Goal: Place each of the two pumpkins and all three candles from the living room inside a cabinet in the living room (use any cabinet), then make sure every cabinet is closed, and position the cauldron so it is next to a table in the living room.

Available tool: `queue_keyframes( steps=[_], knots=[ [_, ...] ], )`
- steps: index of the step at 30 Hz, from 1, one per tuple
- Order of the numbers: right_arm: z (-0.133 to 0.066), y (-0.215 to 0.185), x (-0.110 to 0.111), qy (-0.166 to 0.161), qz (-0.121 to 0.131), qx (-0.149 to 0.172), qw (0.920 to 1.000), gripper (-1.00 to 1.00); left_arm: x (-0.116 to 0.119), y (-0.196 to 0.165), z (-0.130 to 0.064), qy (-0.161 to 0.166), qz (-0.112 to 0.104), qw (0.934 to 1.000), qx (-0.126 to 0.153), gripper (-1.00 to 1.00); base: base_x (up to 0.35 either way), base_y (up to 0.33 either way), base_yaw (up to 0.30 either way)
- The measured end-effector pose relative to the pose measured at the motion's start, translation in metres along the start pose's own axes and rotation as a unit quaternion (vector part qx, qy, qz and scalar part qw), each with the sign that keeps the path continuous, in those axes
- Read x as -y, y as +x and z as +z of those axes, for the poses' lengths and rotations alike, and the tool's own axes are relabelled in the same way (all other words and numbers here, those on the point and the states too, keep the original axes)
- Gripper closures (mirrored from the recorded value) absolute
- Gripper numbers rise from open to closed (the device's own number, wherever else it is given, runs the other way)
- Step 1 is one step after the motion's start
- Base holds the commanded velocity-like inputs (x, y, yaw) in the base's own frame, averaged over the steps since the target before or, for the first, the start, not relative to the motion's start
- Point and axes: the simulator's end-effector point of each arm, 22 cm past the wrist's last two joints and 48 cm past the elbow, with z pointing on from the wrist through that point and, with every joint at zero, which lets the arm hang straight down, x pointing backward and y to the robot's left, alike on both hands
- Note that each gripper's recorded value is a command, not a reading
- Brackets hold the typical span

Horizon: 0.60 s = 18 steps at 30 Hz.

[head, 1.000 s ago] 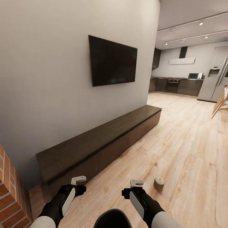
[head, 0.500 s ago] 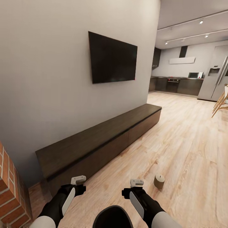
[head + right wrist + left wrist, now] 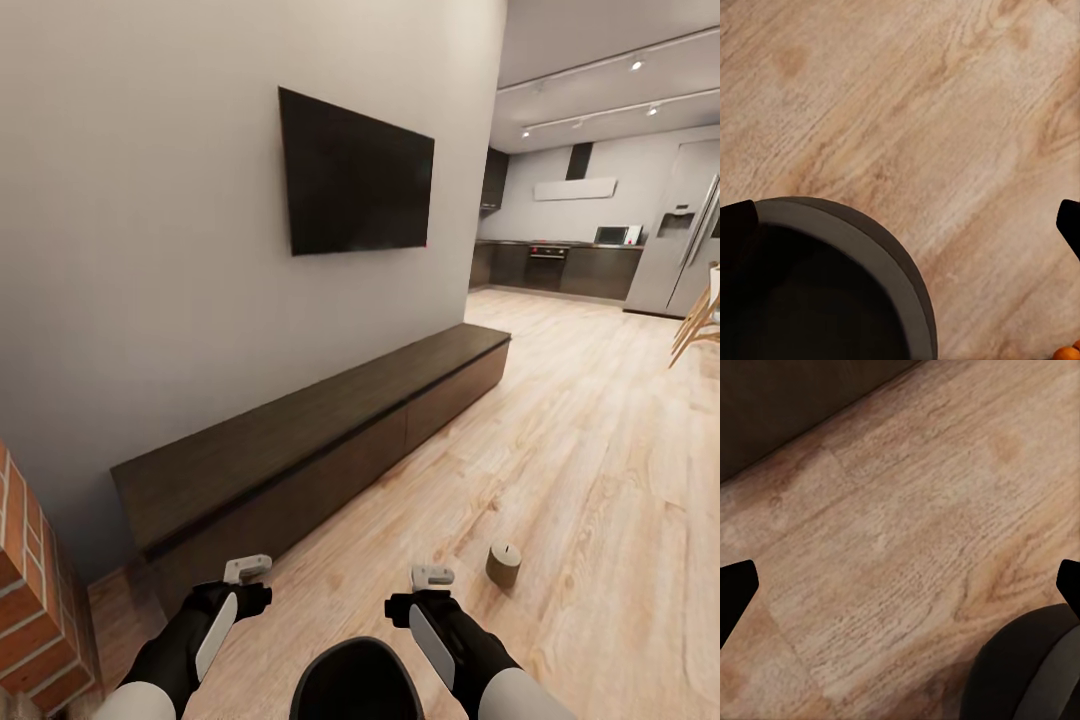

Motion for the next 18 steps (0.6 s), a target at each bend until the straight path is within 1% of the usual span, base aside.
queue_keyframes(
  steps=[18],
  knots=[
    [0.029, 0.031, 0.002, -0.001, 0.000, 0.001, 1.0000, -1.00, -0.003, 0.034, 0.029, 0.001, 0.000, 1.0000, -0.002, -1.00, 0.000, 0.000, 0.000]
  ],
)
